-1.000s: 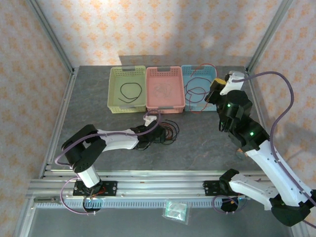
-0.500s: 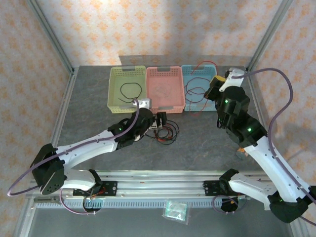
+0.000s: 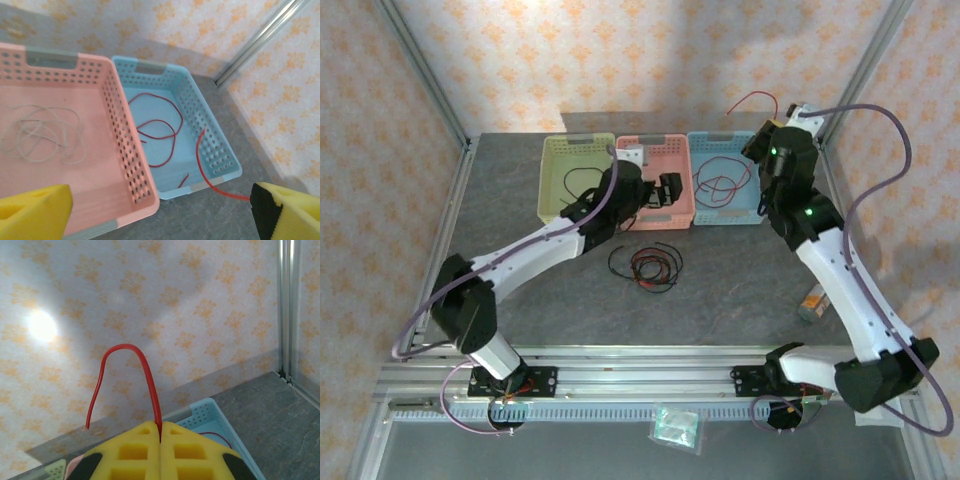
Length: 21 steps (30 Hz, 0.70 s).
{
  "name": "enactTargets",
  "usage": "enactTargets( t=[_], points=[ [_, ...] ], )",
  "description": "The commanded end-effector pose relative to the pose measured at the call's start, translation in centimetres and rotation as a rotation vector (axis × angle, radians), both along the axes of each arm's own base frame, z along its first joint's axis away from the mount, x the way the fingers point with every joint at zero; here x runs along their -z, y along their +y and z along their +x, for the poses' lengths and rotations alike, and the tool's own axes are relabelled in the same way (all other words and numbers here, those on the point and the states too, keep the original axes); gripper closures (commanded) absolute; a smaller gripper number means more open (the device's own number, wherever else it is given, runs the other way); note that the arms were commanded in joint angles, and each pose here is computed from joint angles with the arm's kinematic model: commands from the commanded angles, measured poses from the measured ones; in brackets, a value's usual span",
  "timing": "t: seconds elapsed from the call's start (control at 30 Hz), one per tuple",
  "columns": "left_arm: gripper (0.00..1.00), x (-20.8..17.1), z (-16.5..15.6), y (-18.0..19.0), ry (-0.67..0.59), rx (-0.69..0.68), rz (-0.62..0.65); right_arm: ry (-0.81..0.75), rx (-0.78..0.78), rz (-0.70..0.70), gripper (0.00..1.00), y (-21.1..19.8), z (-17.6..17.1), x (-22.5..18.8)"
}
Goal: Untangle the cables
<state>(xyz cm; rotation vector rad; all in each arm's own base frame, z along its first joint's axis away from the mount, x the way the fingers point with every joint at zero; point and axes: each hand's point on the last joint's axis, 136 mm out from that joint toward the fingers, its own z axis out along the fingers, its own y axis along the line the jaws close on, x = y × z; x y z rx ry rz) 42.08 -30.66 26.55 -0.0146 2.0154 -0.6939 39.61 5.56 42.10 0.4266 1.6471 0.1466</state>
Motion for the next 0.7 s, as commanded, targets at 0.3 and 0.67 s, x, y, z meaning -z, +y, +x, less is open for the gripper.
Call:
enactTargets(
  t=[0.3,0.67],
  points=[
    [0.06,0.9,5.5,-6.4,0.030,0.102,-0.005,-0.020,-0.019,0.091,1.00,-2.0,8.4,2.3],
    [0.04,2.5,8.0,-8.6,0.067,0.113,0.030,0.080,-0.136,0.232,1.00,-1.8,15.4,8.2]
  ],
)
